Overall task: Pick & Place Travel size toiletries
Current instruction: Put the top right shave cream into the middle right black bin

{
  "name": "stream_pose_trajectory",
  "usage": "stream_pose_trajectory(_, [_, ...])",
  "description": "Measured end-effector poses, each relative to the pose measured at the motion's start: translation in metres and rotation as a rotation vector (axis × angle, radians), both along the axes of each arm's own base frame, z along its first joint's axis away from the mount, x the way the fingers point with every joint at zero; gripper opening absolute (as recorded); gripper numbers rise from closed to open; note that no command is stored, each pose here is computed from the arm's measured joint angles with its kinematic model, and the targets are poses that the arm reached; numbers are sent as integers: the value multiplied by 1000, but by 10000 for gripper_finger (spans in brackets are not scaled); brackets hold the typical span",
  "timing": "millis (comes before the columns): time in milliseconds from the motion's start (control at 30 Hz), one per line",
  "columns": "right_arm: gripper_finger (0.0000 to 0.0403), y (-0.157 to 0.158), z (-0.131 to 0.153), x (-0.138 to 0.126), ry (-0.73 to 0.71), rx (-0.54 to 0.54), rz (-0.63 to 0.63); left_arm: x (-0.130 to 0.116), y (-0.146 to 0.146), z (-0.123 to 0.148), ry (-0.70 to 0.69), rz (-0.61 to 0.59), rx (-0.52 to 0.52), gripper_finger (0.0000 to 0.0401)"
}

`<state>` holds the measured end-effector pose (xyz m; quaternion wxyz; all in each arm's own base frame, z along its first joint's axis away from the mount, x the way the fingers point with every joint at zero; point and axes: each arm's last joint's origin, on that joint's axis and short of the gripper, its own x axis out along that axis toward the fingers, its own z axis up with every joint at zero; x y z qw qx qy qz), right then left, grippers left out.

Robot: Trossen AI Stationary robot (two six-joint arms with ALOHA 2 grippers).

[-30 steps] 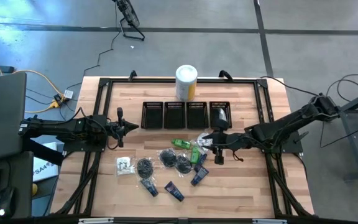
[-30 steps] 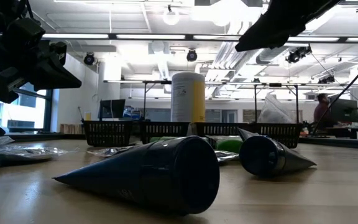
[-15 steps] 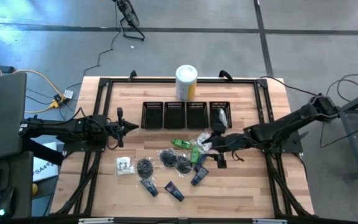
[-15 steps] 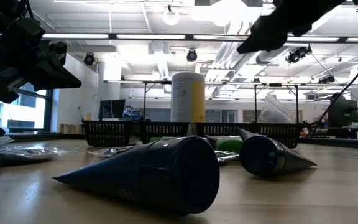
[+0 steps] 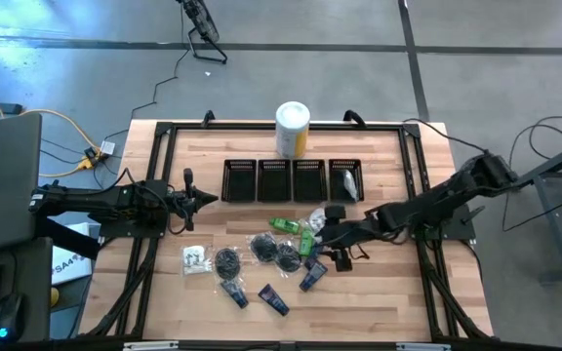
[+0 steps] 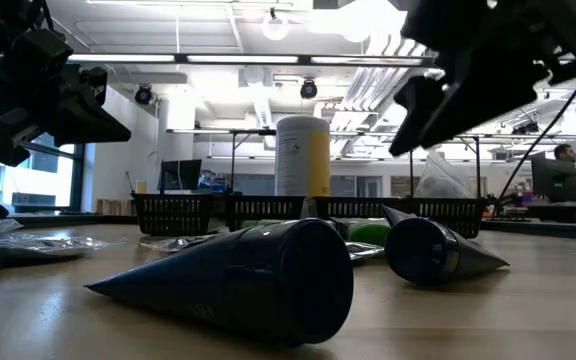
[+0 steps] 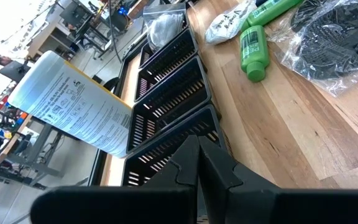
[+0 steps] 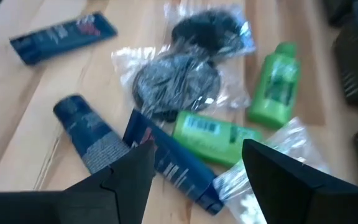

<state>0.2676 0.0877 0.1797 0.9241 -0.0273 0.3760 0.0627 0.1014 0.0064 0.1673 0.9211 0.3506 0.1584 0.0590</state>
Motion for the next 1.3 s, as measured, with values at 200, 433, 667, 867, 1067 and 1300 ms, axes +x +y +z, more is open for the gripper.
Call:
stream_pose_trajectory(200, [236,3,-20,4,83,7,32,0,0,0,0,0,0,1])
stream_pose_trajectory(433, [236,4,-33,8,117,-13,32,0,0,0,0,0,0,1])
stream_pose_trajectory(667, [236,1,-36,10,114,-26,34,0,0,0,0,0,0,1])
stream_pose_trajectory(867, [236,-3,-37,12,127,-7,45,0,0,0,1,0,0,1])
stream_pose_trajectory(1067, [236,-4,-52,16,163,-15,70,0,0,0,1,0,0,1])
stream_pose_trajectory(1300, [236,-4,-54,17,166,-15,68,0,0,0,1,-1,1,1])
